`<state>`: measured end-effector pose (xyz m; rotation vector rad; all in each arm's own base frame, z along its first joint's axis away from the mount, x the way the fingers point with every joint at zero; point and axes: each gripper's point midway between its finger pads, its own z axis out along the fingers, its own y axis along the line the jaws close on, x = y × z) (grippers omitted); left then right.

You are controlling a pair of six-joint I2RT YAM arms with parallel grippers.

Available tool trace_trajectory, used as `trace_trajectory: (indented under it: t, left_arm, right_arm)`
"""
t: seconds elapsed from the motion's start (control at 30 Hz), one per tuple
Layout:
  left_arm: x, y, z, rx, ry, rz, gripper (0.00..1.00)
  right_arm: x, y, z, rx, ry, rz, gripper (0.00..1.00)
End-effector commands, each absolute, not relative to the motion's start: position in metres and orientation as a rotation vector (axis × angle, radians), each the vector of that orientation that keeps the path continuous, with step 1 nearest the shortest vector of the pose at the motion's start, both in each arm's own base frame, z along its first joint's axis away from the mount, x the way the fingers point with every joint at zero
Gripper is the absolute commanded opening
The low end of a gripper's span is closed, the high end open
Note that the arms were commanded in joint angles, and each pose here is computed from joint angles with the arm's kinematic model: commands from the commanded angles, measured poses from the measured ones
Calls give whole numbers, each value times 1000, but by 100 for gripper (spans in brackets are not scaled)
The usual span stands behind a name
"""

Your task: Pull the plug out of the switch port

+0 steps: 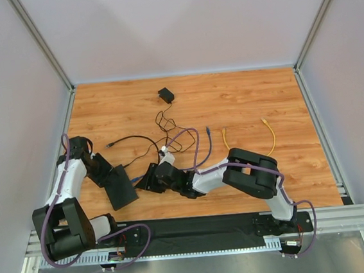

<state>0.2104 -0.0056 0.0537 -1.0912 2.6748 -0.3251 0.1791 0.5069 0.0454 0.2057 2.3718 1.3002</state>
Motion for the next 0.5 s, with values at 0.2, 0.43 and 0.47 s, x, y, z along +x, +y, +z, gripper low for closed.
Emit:
trace_trajectory:
  t: [0.2,0.43,0.47]
  left_arm:
    - [216,-5,53,-1111,2655,-362,50]
    - [215,-4,53,-1117,2655,-359,50]
    - [215,-4,54,-1115,2655,-357,50]
  right_arm:
    - [188,519,48,348,2299,1393,40]
    - [188,524,43,385,2312,1403,36]
    - [188,524,42,390,2317,1401,35]
